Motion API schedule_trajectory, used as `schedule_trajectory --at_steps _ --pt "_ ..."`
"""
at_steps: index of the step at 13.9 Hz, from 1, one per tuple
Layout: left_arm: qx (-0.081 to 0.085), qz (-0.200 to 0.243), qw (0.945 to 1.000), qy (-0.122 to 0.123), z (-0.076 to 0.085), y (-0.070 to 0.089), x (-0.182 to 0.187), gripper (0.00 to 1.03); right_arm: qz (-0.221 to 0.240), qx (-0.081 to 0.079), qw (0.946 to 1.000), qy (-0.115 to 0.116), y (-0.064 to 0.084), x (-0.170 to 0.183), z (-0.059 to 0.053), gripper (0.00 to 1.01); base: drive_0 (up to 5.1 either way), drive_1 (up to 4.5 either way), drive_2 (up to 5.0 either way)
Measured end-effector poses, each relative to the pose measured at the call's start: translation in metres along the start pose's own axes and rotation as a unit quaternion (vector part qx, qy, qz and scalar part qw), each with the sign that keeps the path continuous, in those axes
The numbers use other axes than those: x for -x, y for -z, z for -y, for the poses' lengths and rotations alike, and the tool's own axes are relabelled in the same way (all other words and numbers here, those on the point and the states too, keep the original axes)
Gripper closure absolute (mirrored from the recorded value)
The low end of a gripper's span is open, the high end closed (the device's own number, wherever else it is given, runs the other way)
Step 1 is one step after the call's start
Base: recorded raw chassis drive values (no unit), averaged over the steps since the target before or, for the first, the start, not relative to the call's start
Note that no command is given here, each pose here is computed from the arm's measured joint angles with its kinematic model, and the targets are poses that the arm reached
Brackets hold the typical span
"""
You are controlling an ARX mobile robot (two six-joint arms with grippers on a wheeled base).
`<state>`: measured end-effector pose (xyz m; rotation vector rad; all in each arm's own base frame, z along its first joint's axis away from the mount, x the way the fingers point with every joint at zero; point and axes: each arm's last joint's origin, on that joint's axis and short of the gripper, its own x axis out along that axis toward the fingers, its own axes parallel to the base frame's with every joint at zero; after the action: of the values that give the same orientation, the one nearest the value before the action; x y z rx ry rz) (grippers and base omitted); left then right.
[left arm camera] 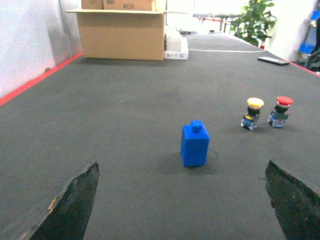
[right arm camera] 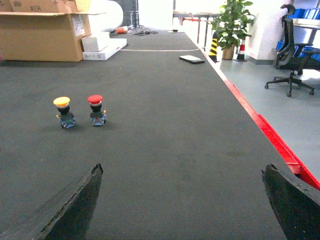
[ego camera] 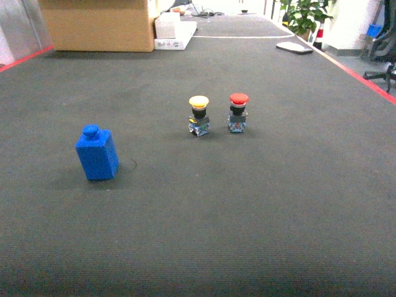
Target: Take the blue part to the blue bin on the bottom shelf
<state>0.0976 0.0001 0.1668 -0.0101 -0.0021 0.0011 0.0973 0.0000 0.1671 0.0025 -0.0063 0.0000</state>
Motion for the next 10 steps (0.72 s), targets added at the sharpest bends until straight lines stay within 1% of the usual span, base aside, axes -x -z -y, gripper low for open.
schedule_trajectory --at_steps 10 --pt "0.000 -0.002 1.0000 0.000 0.0000 0.0004 0.0000 0.05 -0.002 0.000 1.0000 0.000 0.0005 0.0000 0.0000 0.03 0.0 0.00 0.0"
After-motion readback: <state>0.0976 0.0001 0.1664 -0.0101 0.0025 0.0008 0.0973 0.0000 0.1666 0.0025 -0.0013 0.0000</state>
